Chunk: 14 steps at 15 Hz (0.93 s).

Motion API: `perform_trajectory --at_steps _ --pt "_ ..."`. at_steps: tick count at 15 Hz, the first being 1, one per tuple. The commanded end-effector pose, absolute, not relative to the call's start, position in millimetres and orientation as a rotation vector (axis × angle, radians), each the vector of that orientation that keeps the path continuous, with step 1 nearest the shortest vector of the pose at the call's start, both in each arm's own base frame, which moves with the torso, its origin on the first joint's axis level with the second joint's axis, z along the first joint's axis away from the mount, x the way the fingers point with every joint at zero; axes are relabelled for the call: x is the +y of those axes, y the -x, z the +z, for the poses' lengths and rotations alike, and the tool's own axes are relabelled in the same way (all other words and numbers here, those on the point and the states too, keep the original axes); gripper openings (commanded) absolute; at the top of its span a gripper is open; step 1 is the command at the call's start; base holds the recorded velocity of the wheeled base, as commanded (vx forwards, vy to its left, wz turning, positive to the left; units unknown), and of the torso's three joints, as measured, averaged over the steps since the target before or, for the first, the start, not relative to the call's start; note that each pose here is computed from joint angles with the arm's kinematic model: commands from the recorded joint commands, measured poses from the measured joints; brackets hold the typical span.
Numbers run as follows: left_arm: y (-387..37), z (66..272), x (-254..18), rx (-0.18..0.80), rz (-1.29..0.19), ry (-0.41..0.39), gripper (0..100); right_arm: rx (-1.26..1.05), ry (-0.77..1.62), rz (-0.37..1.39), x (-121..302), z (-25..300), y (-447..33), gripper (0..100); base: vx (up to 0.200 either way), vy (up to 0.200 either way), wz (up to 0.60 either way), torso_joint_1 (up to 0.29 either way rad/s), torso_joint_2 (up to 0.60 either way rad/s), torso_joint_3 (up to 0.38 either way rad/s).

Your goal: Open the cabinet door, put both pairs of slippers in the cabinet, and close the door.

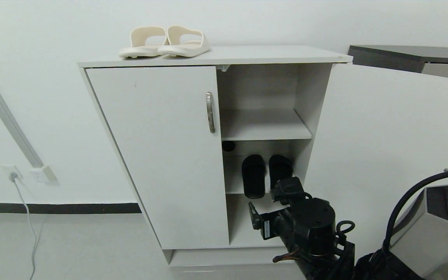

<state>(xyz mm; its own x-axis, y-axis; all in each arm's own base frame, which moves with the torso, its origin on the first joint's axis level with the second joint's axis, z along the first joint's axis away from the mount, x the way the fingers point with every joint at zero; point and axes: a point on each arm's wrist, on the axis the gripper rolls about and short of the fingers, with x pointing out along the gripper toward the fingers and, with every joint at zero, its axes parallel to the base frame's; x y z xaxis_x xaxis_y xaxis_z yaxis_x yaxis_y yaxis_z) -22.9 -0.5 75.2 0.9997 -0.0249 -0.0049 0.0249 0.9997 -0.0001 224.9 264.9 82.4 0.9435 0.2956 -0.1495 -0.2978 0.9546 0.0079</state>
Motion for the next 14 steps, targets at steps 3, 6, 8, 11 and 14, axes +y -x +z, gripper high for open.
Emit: perform_trajectory --at_steps 3,6,8,11,14 --pt "22.8 75.3 -0.5 0.006 -0.025 0.0 0 0.159 0.03 0.302 263.2 79.3 -223.4 100 0.0 0.067 0.0 0.004 0.0 0.004" --pt "22.8 75.3 -0.5 0.006 -0.025 0.0 0 0.141 0.03 0.306 263.4 81.2 -223.5 100 0.0 0.2 0.0 0.001 0.0 0.007" --pt "22.8 75.3 -0.5 0.006 -0.025 0.0 0 0.136 0.048 0.306 262.2 80.4 -223.2 100 0.0 0.2 0.0 0.012 0.0 0.002" --pt "22.8 75.3 -0.5 0.006 -0.025 0.0 0 0.133 0.047 0.311 261.6 79.3 -222.6 100 0.0 0.2 0.0 0.001 0.0 0.007" --pt "22.8 75.3 -0.5 0.006 -0.026 -0.003 0 0.131 0.056 0.327 259.6 76.8 -220.7 100 0.0 0.2 0.0 0.001 0.0 0.004"
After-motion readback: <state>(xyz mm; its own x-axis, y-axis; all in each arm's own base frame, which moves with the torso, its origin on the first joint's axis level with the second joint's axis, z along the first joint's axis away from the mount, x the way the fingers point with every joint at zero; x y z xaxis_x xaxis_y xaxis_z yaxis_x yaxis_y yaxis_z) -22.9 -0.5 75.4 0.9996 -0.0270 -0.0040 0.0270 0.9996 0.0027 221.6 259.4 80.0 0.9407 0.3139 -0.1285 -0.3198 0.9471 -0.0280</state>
